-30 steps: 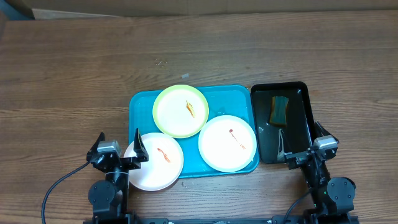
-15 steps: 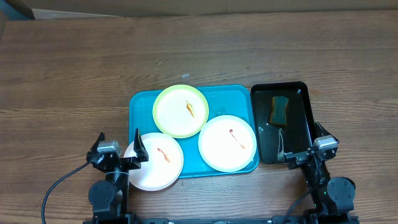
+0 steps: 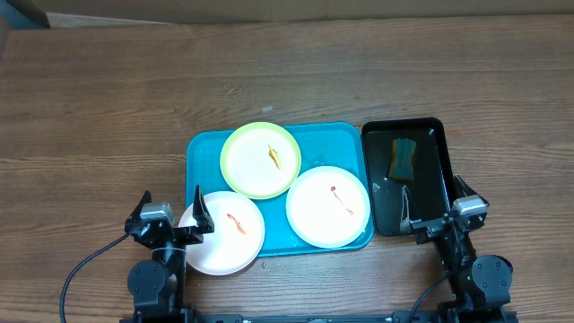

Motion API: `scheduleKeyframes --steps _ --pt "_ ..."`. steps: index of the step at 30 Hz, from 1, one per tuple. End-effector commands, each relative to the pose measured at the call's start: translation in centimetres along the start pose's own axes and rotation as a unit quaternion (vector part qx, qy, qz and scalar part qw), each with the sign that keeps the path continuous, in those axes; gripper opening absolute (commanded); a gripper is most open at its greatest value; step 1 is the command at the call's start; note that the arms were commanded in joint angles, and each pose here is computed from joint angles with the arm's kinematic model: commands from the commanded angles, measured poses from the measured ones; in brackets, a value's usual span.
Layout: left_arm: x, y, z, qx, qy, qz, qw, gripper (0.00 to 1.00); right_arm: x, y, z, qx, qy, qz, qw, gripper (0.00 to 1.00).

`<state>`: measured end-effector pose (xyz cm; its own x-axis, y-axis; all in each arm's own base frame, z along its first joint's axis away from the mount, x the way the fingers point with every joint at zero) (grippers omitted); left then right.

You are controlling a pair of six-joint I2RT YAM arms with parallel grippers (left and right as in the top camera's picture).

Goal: Clean dirty plates on tray and stack at the side

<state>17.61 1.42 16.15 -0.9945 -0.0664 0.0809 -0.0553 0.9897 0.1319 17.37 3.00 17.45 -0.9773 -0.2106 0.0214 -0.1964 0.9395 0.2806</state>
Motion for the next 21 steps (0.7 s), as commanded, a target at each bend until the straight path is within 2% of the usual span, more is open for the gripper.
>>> scheduleKeyframes --steps 1,5,8,10,13,17,21 --pt "0.0 0.0 0.0 -0.008 -0.002 -0.003 1.0 1.0 0.0 -0.2 0.2 0.002 -0.003 0.004 1.0 1.0" --pt "0.0 0.1 0.0 -0.008 -0.001 -0.008 1.0 0.99 0.0 -0.2 0.2 0.002 -0.003 0.004 1.0 1.0" --pt "0.1 0.3 -1.3 0.009 -0.038 -0.01 0.999 1.0 0.0 -0.2 0.2 0.002 -0.003 0.004 1.0 1.0" --pt "0.4 -0.2 -2.7 0.053 -0.068 0.022 0.996 1.0 0.0 -0.2 0.2 0.002 -0.003 0.004 1.0 1.0" --pt "1.2 -0.7 -5.3 0.05 -0.085 0.062 0.993 1.0 0.0 -0.2 0.2 0.002 -0.003 0.004 1.0 1.0" --pt "2.3 -0.2 -9.2 0.053 -0.056 0.065 0.995 1.0 0.0 -0.2 0.2 0.002 -0.003 0.004 1.0 1.0" --pt "1.8 -0.1 -14.5 0.049 0.016 0.098 0.994 1.0 0.0 -0.2 0.2 0.002 -0.003 0.004 1.0 1.0"
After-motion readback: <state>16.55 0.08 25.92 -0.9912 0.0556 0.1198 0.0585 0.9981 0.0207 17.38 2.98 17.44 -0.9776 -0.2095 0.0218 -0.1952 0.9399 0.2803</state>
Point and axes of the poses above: each gripper's point midway between its finger pads, its own x axis back along the fingers, its own y axis along the line the jaws close on, z = x × y, the point moved 7 cm from there along x, back along the fingers, and after that the axes turned 15 degrees about -x, right-handed, at the moved point
